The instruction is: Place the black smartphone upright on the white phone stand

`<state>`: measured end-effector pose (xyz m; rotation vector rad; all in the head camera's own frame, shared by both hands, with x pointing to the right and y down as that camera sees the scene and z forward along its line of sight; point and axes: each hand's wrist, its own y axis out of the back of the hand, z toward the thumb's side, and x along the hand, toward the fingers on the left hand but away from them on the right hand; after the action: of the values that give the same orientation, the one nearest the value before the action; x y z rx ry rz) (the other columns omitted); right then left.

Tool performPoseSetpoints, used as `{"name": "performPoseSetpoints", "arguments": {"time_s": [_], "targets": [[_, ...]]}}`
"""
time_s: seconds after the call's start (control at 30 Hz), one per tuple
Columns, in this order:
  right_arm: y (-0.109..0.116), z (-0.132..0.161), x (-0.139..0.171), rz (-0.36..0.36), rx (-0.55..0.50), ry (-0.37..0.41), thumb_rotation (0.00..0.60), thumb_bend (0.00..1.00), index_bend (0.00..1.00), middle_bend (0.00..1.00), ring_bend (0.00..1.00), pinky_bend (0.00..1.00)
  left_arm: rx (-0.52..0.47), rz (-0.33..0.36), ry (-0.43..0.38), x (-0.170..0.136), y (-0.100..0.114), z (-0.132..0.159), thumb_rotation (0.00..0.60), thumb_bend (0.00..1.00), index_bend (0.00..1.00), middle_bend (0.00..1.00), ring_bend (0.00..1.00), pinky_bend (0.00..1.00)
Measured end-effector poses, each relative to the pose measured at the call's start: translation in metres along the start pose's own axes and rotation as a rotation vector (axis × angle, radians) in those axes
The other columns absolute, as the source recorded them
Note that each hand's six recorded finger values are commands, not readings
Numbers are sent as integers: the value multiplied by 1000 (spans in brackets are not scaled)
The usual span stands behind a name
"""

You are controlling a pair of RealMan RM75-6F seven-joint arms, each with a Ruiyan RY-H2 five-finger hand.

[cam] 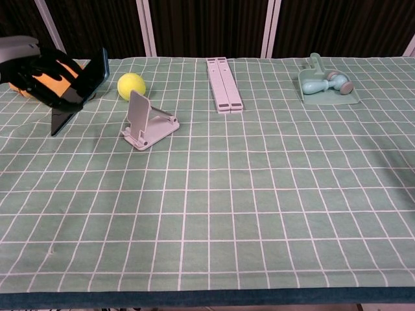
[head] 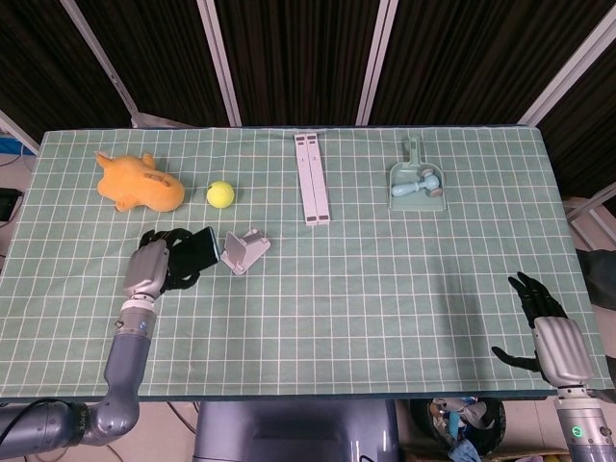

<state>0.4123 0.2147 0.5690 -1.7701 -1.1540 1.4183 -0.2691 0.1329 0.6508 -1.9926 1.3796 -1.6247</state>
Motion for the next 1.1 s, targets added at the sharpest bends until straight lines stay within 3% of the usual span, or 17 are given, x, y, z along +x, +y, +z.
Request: {"name": "performPoseSetpoints", "arguments": {"time_s": [0.27,0.43,0.73,1.1], "targets": [[-1,0,0,5,-6,-2,600,115,0,0,0,186,-287,41,10,-5,-14,29,600,444,517,590,130,35],[0,0,0,5,-14,-6,600,116,0,0,0,186,-417,42,79,-3,-30,33,600,444,517,590,130,37],[0,0,0,9,-21,-6,600,116,0,0,0,186,-520,92,148,8,-42,35,600,444,517,590,130,53],[0,-1,0,9,-26,-7,600,116,0,0,0,186,-586,91,176,11,-54,40,600,443,517,590,130,74]]}}
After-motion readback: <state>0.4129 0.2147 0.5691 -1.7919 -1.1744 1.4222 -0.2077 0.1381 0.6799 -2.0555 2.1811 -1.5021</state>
